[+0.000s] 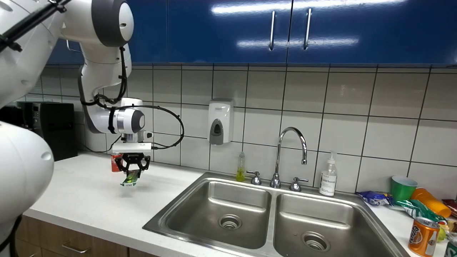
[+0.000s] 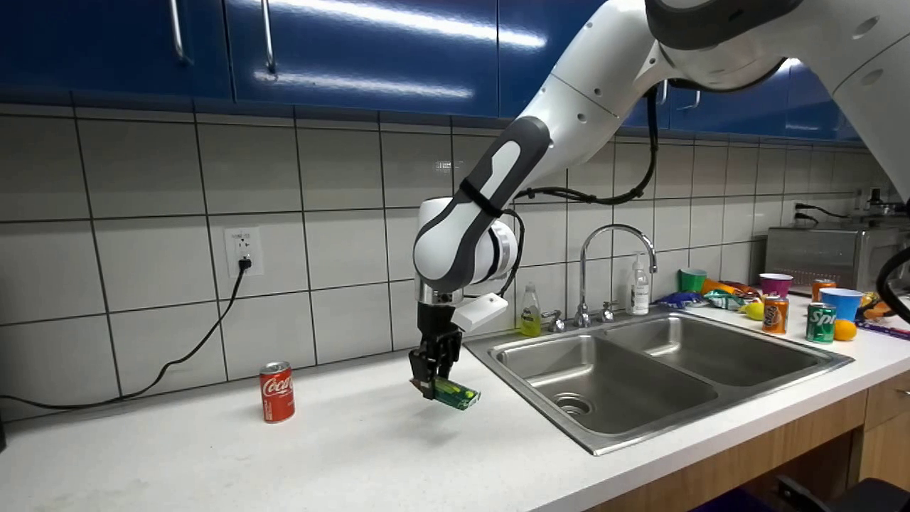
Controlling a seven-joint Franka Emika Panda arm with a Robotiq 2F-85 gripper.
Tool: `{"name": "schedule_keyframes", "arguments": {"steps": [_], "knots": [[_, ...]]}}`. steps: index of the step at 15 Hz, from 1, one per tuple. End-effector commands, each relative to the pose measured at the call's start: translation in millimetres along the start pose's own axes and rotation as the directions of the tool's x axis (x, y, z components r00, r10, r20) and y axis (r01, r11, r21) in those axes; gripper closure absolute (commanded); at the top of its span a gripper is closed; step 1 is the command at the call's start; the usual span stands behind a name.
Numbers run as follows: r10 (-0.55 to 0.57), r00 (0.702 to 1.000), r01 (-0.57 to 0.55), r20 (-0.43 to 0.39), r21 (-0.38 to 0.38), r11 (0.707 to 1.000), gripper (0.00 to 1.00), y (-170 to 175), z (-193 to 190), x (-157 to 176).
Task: Put the green packet inside the sink on the left.
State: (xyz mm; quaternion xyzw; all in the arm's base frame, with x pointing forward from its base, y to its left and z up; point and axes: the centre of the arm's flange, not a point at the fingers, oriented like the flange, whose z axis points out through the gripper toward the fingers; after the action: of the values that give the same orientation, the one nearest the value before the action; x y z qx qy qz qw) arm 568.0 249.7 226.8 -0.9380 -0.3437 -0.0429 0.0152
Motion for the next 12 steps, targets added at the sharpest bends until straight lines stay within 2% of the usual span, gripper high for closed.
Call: {"name": "schedule_keyframes", "arguments": {"steps": [1,6,12], "knots": [[0.124,0.992,-0.124,-0.013,-0.037,0.992,0.8,-4.9,-22.6,-20.6],[0.272,0.961,-0.275,-0.046,-0.069,0.959,0.8,8.7,-41.5,-43.2],[0.435,0.896,-0.443,-0.094,-0.105,0.89,0.8,44.8,-66.7,-80.2]]}}
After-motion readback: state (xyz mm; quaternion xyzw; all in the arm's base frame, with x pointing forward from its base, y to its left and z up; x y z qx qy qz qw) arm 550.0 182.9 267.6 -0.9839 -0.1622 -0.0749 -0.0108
